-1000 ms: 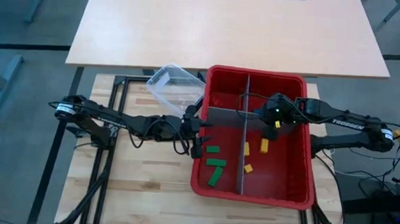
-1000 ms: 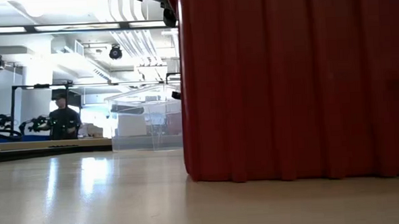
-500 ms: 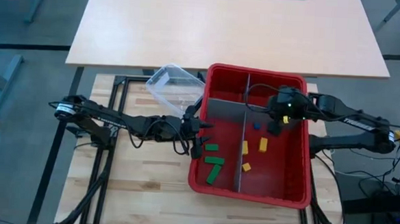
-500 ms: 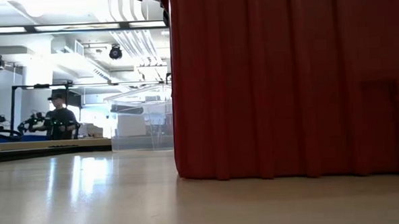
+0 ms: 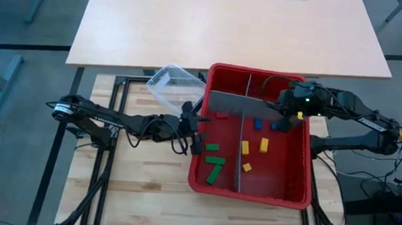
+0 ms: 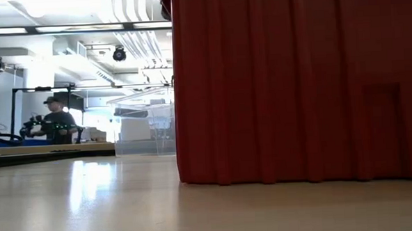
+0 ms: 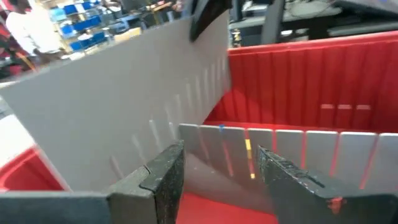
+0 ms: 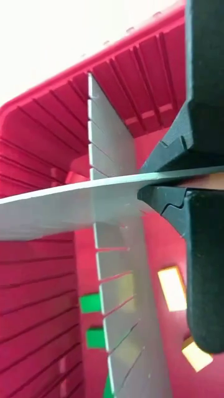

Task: Sort blocks
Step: Remove the bin divider from the red bin

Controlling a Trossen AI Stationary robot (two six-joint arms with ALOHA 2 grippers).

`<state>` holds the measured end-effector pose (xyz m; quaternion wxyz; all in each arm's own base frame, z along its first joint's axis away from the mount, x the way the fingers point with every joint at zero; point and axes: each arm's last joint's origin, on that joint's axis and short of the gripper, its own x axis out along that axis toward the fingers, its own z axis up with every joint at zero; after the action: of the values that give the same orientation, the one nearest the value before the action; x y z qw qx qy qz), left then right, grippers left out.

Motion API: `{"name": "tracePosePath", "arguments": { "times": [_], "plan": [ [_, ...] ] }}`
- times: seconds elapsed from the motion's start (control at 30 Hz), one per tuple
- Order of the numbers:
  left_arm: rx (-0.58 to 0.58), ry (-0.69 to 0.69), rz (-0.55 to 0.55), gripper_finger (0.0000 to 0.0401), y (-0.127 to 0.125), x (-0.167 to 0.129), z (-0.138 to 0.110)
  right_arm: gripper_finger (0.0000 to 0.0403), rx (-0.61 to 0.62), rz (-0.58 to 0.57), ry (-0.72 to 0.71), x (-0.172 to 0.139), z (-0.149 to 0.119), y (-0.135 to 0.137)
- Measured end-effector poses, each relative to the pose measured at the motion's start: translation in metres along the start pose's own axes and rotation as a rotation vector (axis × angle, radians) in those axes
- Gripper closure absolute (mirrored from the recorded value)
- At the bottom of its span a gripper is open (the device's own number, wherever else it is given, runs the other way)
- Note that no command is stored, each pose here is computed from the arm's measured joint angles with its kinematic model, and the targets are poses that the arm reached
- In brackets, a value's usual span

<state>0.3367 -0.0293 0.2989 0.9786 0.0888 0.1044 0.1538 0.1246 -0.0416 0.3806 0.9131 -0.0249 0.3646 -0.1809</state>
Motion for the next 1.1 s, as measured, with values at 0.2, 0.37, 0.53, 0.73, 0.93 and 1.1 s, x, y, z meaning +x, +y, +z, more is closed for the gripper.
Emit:
{"name": "tracePosePath", "arguments": {
  "times": [0.2, 0.37, 0.53, 0.73, 0.93, 1.1],
  "plan": [
    [0.004, 0.008, 0.036, 0.0215, 0.004, -0.005, 0.003, 0.0402, 0.004, 0.019, -0.094, -0.025, -0.001, 0.001],
    [0.008, 0.018, 0.051, 0.0211, 0.004, -0.005, 0.002, 0.0402, 0.019, 0.043, -0.163, -0.040, -0.002, 0.001],
    [0.011, 0.025, 0.064, 0.0217, 0.005, -0.005, 0.002, 0.0402, -0.005, 0.088, -0.200, -0.045, -0.002, 0.005],
    [0.013, 0.030, 0.066, 0.0225, 0.005, -0.006, 0.001, 0.0402, -0.079, 0.197, -0.329, -0.050, 0.009, 0.016],
    [0.030, 0.068, 0.116, 0.0227, 0.008, -0.013, 0.002, 0.0402, -0.114, 0.277, -0.370, -0.050, 0.015, 0.026],
    [0.040, 0.047, 0.170, 0.0215, 0.012, -0.033, 0.015, 0.0402, -0.109, 0.268, -0.337, -0.047, 0.014, 0.029]
  ]
}}
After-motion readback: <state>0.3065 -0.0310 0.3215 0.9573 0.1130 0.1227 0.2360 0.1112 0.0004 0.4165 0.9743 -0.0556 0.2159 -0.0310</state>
